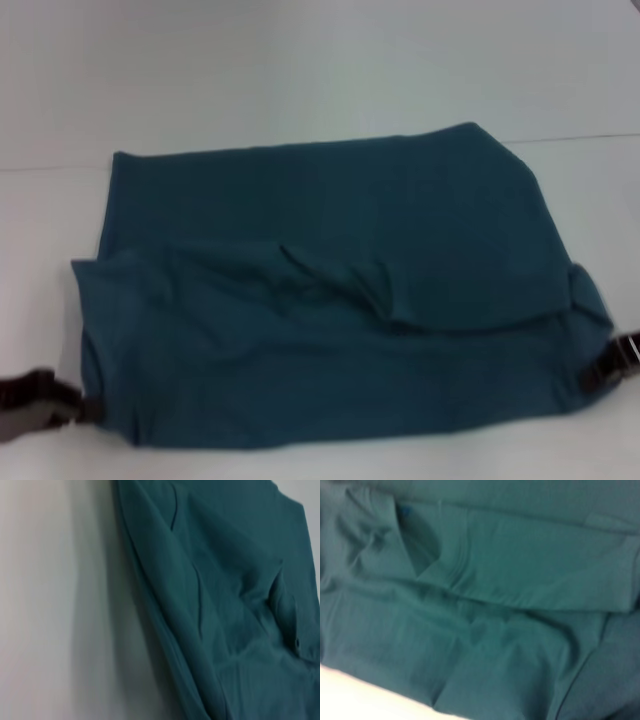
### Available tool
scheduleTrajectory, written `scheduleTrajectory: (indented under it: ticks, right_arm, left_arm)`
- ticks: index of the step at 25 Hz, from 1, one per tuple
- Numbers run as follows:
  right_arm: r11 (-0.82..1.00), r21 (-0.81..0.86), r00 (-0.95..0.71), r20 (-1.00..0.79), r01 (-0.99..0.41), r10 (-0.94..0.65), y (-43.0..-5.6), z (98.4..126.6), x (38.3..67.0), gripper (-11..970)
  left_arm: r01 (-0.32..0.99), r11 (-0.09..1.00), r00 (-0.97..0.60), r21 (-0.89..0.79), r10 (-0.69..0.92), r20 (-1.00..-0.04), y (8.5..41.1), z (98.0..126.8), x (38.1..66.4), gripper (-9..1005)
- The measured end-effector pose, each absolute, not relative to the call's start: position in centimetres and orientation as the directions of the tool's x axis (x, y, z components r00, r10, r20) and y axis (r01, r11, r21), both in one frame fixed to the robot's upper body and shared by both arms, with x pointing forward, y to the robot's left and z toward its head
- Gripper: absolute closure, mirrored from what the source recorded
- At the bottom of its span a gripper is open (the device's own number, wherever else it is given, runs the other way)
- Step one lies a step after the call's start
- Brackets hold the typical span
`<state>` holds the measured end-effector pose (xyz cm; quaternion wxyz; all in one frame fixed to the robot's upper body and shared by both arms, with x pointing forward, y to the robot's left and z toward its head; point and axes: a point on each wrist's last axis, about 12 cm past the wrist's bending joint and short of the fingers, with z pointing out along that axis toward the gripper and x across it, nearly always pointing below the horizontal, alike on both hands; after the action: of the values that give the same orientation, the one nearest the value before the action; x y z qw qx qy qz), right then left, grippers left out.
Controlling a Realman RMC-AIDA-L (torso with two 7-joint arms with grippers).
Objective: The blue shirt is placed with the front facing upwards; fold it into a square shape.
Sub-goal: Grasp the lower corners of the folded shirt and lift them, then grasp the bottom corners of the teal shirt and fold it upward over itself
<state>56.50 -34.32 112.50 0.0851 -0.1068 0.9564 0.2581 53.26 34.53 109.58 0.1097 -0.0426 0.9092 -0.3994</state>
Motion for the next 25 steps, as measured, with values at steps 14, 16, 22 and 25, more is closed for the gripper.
scheduleTrajectory:
  ticks: [14,16,22,25]
  right_arm:
    - [0.817,0.511,-0.963,-0.111,-0.267,-0.246,-34.9,111.5,53.8,911]
    - [0.814,0.516,-0.963,-0.107,-0.265,-0.246,-35.0,111.4,53.6,911]
    - [0.792,0.548,-0.961,-0.216,-0.267,-0.174,-35.4,112.4,54.6,911]
    - [0.794,0.556,-0.945,-0.321,-0.245,-0.067,-36.1,113.4,56.0,911]
  left_arm:
    - [-0.052,0.649,-0.995,-0.759,-0.102,-0.019,36.2,108.0,47.5,979]
    - [-0.055,0.647,-0.994,-0.761,-0.107,-0.019,36.2,108.0,47.5,979]
    - [-0.024,0.641,-0.987,-0.767,-0.139,-0.085,36.5,109.3,49.3,979]
    - [-0.018,0.631,-0.976,-0.775,-0.180,-0.124,36.7,110.3,51.0,979]
